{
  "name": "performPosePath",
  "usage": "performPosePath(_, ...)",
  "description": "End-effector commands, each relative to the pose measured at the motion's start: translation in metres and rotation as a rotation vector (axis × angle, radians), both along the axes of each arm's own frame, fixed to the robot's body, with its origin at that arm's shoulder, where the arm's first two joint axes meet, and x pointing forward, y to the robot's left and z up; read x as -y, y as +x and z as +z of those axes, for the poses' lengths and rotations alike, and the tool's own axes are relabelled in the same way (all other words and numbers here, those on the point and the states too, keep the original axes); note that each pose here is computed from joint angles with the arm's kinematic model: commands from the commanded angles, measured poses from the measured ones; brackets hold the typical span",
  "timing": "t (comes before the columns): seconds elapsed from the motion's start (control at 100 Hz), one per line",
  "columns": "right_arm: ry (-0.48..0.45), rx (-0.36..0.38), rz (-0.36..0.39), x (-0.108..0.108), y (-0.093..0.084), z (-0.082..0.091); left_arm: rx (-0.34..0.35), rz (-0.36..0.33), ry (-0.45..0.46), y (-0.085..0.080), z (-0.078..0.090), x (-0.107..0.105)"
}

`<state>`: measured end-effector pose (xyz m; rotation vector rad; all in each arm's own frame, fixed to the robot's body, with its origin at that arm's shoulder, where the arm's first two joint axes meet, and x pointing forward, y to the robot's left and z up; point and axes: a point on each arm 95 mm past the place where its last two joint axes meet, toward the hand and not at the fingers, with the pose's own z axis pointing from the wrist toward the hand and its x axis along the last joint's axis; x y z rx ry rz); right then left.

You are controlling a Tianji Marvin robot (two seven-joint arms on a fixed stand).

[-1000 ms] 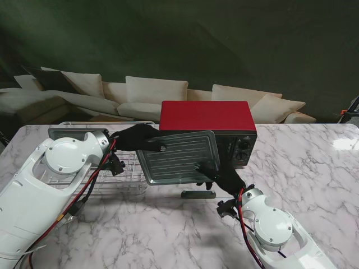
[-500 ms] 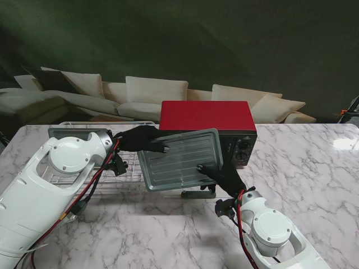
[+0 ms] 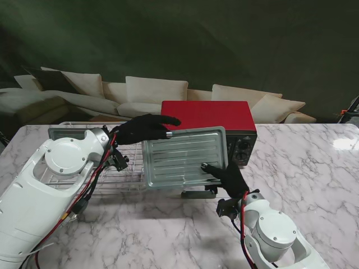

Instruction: Slide the trays into the oven

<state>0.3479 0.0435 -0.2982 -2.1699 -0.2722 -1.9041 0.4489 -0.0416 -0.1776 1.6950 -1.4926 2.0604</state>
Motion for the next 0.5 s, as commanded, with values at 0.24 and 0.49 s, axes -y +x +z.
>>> performPosePath(0.24,0.041,-0.044,-0.027,0.012,-0.014,0.005,0.112,0.124,-0.056,0.000,0.015,-0.027)
performPosePath(0.49,0.026,-0.123,-0.040,0.022,-0.024,0.001,0.113,0.204,-0.044,-0.001,0.002,-0.061)
